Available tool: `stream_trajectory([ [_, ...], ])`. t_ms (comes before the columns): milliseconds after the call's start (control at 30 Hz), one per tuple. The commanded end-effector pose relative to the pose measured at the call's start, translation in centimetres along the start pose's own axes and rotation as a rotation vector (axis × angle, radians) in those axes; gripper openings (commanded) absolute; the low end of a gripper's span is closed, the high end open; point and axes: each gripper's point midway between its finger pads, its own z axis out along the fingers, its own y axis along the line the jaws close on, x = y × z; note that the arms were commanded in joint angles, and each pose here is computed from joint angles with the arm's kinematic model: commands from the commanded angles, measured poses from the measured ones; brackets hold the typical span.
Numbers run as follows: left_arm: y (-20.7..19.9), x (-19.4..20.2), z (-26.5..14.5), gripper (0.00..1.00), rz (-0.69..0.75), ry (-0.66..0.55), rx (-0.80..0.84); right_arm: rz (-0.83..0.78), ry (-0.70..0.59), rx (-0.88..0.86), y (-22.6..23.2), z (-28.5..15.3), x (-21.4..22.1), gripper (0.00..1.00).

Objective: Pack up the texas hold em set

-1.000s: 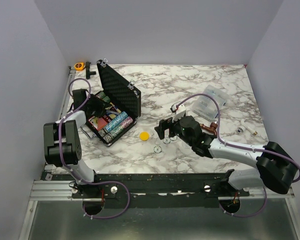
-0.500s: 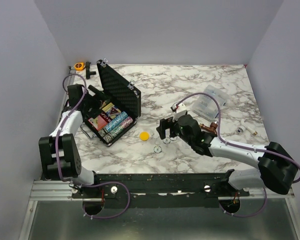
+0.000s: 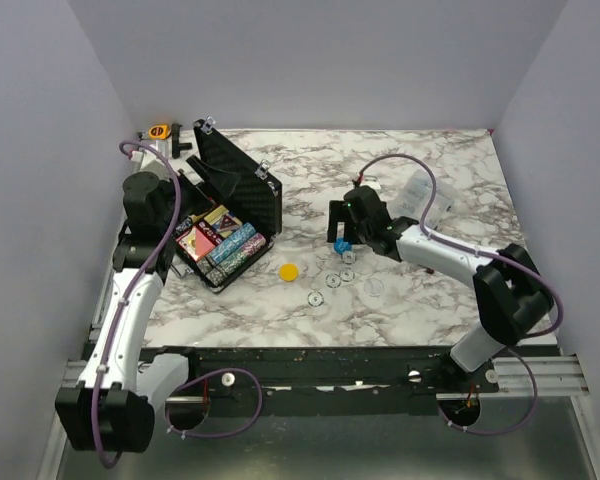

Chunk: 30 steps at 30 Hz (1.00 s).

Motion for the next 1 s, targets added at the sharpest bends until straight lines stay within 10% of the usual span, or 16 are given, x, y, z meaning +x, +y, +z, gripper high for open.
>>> stream_trajectory([
  [0, -4.9, 0.7, -1.7, 0.96, 0.232, -0.017, 0.15, -0.041, 0.186, 0.082, -1.6, 1.6, 1.8, 1.0],
  [300, -9.8, 4.0, -2.9, 0.96, 0.356, 0.071, 0.316, -0.168, 0.416, 0.086, -2.9, 5.8, 3.9, 1.0],
  [967, -10.6, 4.6, -3.2, 0.95, 0.373, 0.096, 0.33, -0.219, 0.505, 0.06, -1.9, 5.0, 8.8, 0.86],
])
